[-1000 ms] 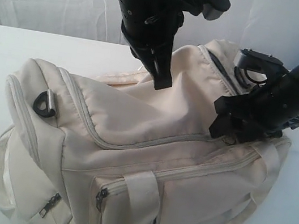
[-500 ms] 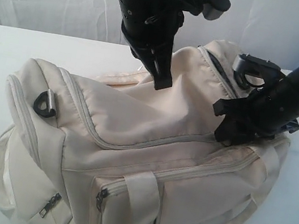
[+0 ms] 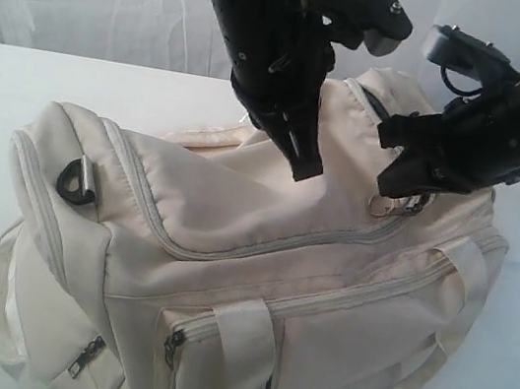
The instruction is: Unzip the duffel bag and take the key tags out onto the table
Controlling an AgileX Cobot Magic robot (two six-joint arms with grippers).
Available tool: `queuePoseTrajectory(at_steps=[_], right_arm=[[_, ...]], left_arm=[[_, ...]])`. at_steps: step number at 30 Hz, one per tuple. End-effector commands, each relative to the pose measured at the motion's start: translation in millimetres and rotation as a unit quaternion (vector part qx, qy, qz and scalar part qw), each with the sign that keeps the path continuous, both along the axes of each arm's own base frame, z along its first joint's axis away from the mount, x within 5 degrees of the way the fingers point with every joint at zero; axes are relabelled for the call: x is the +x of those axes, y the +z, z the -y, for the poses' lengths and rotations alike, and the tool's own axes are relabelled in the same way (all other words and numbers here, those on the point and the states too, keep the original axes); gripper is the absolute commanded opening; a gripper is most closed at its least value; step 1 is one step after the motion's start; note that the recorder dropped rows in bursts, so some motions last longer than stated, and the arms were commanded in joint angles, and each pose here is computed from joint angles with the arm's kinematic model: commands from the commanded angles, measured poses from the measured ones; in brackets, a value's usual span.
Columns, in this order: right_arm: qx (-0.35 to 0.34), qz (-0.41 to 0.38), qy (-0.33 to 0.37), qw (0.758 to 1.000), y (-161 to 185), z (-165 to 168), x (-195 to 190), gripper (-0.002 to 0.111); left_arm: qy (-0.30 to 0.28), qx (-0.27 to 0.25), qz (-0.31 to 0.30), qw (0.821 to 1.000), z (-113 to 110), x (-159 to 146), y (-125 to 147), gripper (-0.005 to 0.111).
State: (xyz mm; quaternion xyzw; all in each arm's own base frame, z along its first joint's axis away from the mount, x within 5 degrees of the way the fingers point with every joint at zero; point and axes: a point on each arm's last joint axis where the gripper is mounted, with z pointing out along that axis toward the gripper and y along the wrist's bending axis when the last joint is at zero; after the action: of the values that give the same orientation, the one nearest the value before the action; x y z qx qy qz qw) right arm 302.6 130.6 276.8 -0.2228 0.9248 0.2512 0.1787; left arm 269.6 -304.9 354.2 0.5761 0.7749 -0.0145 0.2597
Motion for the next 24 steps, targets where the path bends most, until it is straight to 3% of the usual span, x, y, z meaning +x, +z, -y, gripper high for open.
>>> queuePoseTrajectory(at_steps=[1, 5, 8, 11, 15, 24], right_arm=[[-0.053, 0.065, -0.053, 0.995, 25.3, 23.5, 2.7, 0.020], [-0.067, 0.099, -0.068, 0.991, 36.1, 34.8, 1.6, 0.036], [-0.078, 0.110, -0.079, 0.988, 37.1, 39.1, 3.9, 0.042], [-0.102, 0.113, -0.097, 0.984, 33.6, 44.0, 6.8, 0.045], [-0.111, 0.116, -0.129, 0.979, 34.2, 56.7, 10.9, 0.045], [-0.106, 0.102, -0.200, 0.969, 34.4, 94.9, 17.5, 0.045]], left_arm=[[-0.024, -0.063, 0.026, 0.997, 12.2, 0.9, -7.1, 0.006], [-0.092, -0.107, 0.069, 0.988, 27.6, 4.8, -15.5, 0.033], [-0.141, -0.095, 0.085, 0.982, 38.4, 9.7, -34.4, 0.054], [-0.168, -0.067, 0.079, 0.980, 46.9, 16.1, -59.2, 0.066], [-0.171, -0.059, 0.067, 0.981, 57.4, 19.7, -82.2, 0.072], [-0.206, -0.081, 0.124, 0.967, 76.9, 16.6, -87.5, 0.072]])
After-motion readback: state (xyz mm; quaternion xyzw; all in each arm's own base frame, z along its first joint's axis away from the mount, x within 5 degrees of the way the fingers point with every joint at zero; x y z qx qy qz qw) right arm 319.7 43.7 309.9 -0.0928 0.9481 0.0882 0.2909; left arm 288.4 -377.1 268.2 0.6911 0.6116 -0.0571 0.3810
